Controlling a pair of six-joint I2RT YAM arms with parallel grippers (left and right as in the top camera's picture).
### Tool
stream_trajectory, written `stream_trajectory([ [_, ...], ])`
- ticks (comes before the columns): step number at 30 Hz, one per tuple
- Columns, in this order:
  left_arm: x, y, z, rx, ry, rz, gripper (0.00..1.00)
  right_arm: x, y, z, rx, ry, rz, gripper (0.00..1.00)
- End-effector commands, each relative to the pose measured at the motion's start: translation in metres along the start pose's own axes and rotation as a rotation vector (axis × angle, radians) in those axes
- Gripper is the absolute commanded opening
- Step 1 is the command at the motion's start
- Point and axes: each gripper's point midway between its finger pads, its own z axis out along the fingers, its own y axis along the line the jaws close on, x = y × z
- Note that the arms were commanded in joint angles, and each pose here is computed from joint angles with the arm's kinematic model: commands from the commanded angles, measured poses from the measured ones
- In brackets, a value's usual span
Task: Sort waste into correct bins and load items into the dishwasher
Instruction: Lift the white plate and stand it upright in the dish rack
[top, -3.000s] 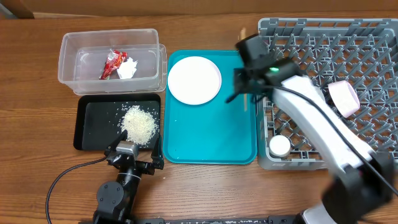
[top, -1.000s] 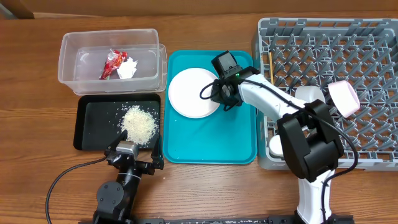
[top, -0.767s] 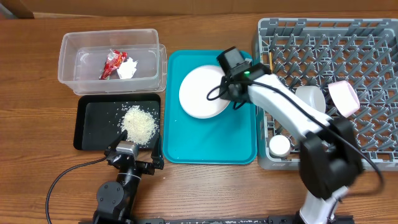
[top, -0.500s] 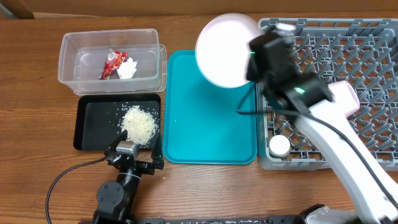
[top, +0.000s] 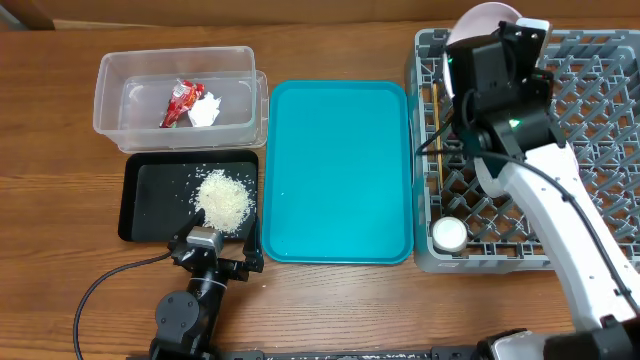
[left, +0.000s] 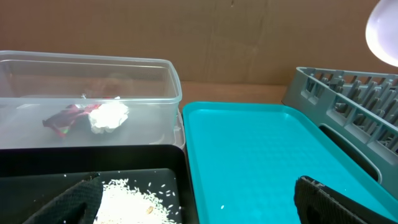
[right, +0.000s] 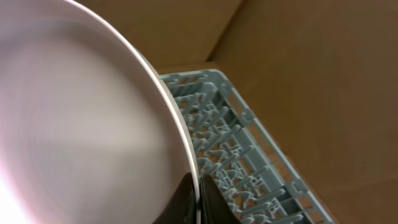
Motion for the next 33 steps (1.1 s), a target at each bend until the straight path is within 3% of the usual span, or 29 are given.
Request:
stream_trajectory([
  [1, 0.000, -0.001, 0.000, 0.007, -0.001, -0.007, 1.00, 0.003, -0.009, 0.020, 0.086, 0.013, -0.006, 0.04],
  [8, 0.000, -0.001, 0.000, 0.007, -0.001, -0.007, 1.00, 0.031, 0.029, 0.054, 0.087, 0.087, -0.124, 0.04],
  [18, 0.000, -0.001, 0.000, 0.007, -0.001, -0.007, 1.00, 0.042, 0.050, 0.068, 0.085, 0.098, -0.150, 0.04],
  [20, 0.000, -0.001, 0.000, 0.007, -0.001, -0.007, 1.00, 0.042, 0.053, 0.065, 0.077, 0.095, -0.176, 0.13],
  [22, 0.000, -0.001, 0.000, 0.007, -0.001, -0.007, 1.00, 0.043, 0.059, 0.060, 0.064, 0.090, -0.192, 0.38],
  [24, 0.000, -0.001, 0.000, 0.007, -0.001, -0.007, 1.00, 0.042, 0.066, 0.054, 0.048, 0.079, -0.201, 0.50],
  [33, 0.000, -0.001, 0.000, 0.007, -0.001, -0.007, 1.00, 0.040, 0.089, -0.007, -0.061, 0.025, -0.230, 0.51],
])
